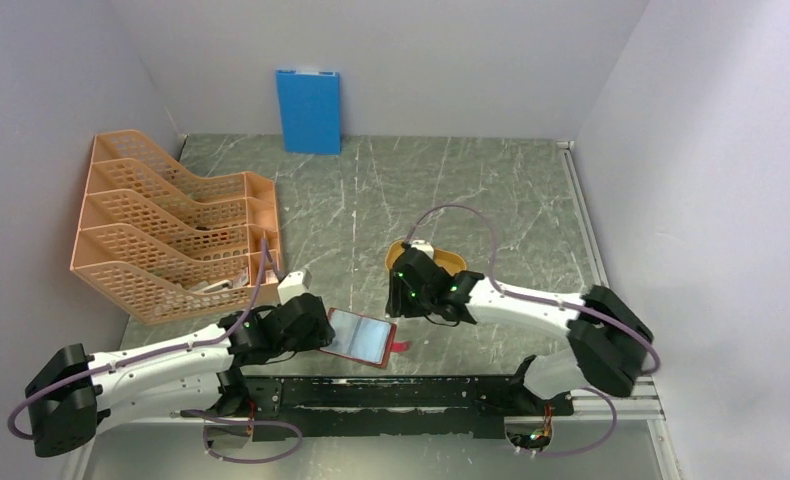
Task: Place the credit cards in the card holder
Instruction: Adjust the card holder at the center of the board.
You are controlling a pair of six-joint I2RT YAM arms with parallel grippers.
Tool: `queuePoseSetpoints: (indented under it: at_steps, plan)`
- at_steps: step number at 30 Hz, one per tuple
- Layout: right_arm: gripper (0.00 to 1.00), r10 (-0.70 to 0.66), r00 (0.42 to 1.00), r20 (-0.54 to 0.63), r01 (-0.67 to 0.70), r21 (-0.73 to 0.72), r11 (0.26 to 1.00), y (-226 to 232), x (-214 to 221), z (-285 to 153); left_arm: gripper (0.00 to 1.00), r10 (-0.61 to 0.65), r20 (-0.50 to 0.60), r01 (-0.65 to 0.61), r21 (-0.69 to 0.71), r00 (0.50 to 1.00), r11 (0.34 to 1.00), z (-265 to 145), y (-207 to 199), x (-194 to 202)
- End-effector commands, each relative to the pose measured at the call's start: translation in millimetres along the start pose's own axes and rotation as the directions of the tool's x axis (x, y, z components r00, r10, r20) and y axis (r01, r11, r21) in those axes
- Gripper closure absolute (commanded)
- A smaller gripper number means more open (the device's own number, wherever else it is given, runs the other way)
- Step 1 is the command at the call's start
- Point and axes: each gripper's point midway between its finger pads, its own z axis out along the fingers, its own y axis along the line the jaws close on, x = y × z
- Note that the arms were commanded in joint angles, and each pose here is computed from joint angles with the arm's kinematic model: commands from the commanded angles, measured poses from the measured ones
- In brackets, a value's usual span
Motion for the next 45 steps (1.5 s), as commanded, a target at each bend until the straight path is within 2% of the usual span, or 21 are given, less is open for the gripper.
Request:
queuePoseSetpoints:
  at_steps: [1, 6, 13, 20, 26, 31, 34, 45]
  plan:
    - [0.53, 0.034, 0.998, 0.054, -0.033, -0.016, 0.999, 1, -11, -38, 0.46, -0.026, 0.029, 0.027, -0.032, 0.999, 0.999, -2, 7, -7]
    - [0.45, 0.086, 0.995, -0.040, -0.090, -0.097, 0.991, -1, 34, -58, 0.45, -0.046, 0.012, 0.046, -0.003, 0.999, 0.999, 0, 5, -2]
    - [0.46, 0.077, 0.991, -0.110, -0.088, -0.103, 0.991, -1, 71, -51, 0.44, -0.042, 0.031, 0.042, -0.004, 0.999, 0.999, -4, 3, -9]
    - [0.54, 0.089, 0.990, -0.113, -0.098, -0.079, 0.992, -3, 73, -36, 0.44, -0.046, 0.026, 0.046, -0.004, 0.999, 0.999, -7, 6, -8]
    - [0.70, 0.090, 0.989, -0.116, -0.097, -0.056, 0.994, -2, 72, -24, 0.44, -0.040, 0.027, 0.040, -0.004, 0.999, 0.999, -9, 7, -9]
    - [0.82, 0.094, 0.994, -0.062, -0.094, 0.015, 0.995, -18, 60, -22, 0.44, -0.036, 0.034, 0.036, 0.008, 0.999, 0.999, -11, 3, -12]
    - [0.85, 0.072, 0.997, -0.034, -0.069, 0.079, 0.994, -32, 50, -20, 0.44, -0.029, 0.035, 0.029, 0.016, 0.999, 0.999, -11, 0, -13]
    - [0.87, 0.077, 0.997, 0.007, -0.077, 0.099, 0.992, -48, 22, -17, 0.44, -0.011, 0.034, 0.010, 0.037, 0.999, 0.999, -4, -12, -15]
